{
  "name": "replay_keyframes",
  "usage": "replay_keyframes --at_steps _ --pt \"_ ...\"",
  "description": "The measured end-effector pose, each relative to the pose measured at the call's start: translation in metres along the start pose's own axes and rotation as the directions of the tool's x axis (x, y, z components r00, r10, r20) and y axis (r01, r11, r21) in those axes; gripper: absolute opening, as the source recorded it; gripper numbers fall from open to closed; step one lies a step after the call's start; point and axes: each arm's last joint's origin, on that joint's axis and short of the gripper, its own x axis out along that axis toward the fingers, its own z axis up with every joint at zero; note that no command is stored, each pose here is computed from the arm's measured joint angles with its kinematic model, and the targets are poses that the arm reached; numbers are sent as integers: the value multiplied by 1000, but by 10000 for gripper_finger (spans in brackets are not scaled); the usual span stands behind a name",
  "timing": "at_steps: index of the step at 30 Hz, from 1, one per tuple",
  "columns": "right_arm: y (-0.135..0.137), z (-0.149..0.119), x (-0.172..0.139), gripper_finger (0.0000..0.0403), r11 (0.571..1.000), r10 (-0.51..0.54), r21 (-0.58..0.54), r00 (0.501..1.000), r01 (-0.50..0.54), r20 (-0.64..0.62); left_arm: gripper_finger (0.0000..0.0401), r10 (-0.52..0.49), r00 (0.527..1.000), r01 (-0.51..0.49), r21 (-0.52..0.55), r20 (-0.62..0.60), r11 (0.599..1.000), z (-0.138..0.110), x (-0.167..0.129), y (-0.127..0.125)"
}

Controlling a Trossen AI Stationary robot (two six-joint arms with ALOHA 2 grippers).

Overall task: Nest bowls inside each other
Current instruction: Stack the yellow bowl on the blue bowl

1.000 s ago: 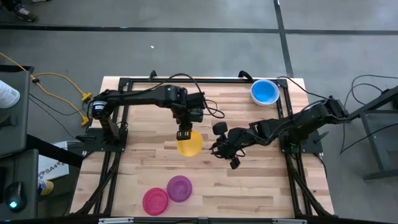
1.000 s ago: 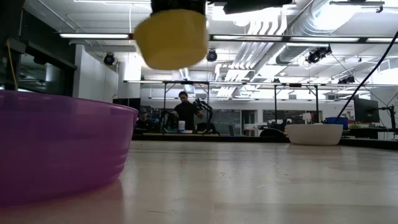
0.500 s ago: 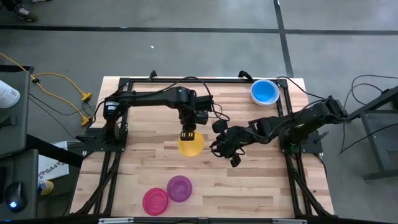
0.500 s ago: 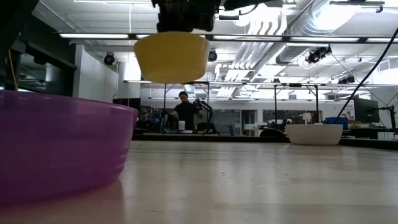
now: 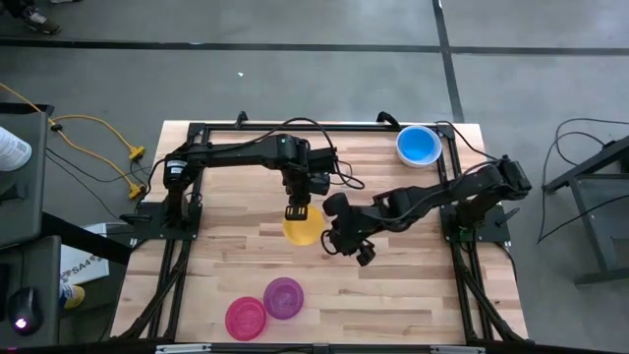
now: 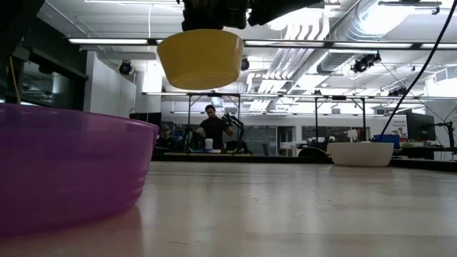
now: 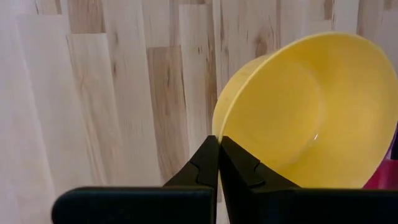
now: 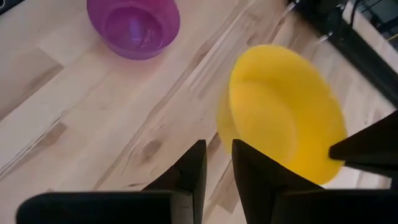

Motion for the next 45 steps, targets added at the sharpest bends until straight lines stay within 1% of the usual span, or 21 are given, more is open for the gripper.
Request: replay_keyframes --at_steps 6,13,21,27,34,38,42,45 --pt "-4 5 -3 70 999 -44 -23 999 44 13 0 0 1000 0 1 2 1000 0 0 0" --pt "-4 7 -3 70 999 -28 -22 999 29 43 0 5 999 -5 9 38 1000 4 0 0" --pt "-4 7 -1 70 1000 -11 -23 999 12 47 0 3 1000 -3 6 26 1000 3 0 0" --pt "-4 9 -1 70 1000 3 -22 997 -2 72 0 2 1000 -2 7 22 1000 2 0 -1" --pt "-4 11 2 70 999 32 -23 993 -30 113 0 7 1000 -7 42 9 999 2 2 -7" --pt "-3 11 8 70 999 36 -23 993 -34 108 0 29 999 -28 42 -33 999 -1 2 -10" --pt "-2 12 11 70 999 38 -36 993 -34 113 0 30 999 -28 51 -43 998 -2 3 -12" --pt "0 13 11 70 997 68 -55 990 -61 128 0 -5 999 9 93 -44 996 -2 3 -16"
